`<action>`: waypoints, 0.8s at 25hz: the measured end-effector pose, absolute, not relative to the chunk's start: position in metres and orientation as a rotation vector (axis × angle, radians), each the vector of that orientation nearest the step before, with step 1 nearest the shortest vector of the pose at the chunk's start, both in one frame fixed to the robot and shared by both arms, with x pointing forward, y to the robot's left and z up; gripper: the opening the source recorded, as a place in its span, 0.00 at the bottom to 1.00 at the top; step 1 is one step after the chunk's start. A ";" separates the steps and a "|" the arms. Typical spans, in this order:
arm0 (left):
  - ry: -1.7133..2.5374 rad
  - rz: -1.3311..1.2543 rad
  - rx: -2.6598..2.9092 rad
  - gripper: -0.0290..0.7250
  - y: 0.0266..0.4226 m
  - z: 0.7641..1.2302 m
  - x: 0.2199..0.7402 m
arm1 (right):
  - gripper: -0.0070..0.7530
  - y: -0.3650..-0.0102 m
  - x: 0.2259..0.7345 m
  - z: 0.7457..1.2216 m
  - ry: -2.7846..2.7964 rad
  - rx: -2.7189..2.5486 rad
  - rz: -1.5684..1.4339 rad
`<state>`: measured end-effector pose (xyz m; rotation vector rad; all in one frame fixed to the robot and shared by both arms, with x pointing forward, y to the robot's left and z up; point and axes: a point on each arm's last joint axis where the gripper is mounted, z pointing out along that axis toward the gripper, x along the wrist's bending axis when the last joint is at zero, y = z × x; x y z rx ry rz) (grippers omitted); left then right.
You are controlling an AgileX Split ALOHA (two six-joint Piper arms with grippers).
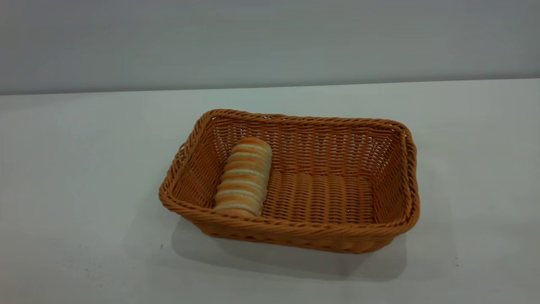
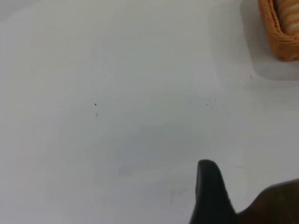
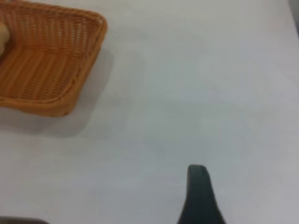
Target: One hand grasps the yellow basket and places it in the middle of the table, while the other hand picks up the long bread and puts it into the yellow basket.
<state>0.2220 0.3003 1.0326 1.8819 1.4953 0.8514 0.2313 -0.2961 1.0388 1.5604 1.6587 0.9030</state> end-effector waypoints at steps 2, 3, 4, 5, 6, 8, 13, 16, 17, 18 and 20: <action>1.494 0.853 1.881 0.72 0.300 1.033 0.222 | 0.77 -0.296 0.231 1.039 1.641 1.575 0.892; 1.494 0.854 1.880 0.72 0.300 1.033 0.222 | 0.77 -0.296 0.231 1.039 1.638 1.579 0.889; 1.494 0.854 1.880 0.72 0.300 1.033 0.222 | 0.77 -0.296 0.231 1.039 1.635 1.581 0.888; 1.494 0.854 1.880 0.72 0.300 1.033 0.222 | 0.77 -0.296 0.231 1.039 1.634 1.581 0.887; 1.494 0.854 1.880 0.72 0.300 1.033 0.222 | 0.77 -0.296 0.231 1.039 1.634 1.581 0.887; 1.494 0.854 1.880 0.72 0.300 1.033 0.222 | 0.77 -0.296 0.231 1.039 1.634 1.581 0.887; 1.494 0.854 1.880 0.72 0.300 1.033 0.222 | 0.77 -0.296 0.231 1.039 1.615 1.596 0.876; 1.494 0.854 1.880 0.72 0.300 1.033 0.222 | 0.77 -0.296 0.231 1.039 1.611 1.598 0.874; 1.494 0.854 1.880 0.72 0.300 1.033 0.222 | 0.77 -0.296 0.231 1.039 1.611 1.598 0.874; 1.494 0.850 1.877 0.72 0.300 1.033 0.222 | 0.77 -0.296 0.231 1.039 1.611 1.598 0.874; 1.494 0.830 1.866 0.72 0.299 1.033 0.222 | 0.77 -0.296 0.231 1.039 1.611 1.598 0.874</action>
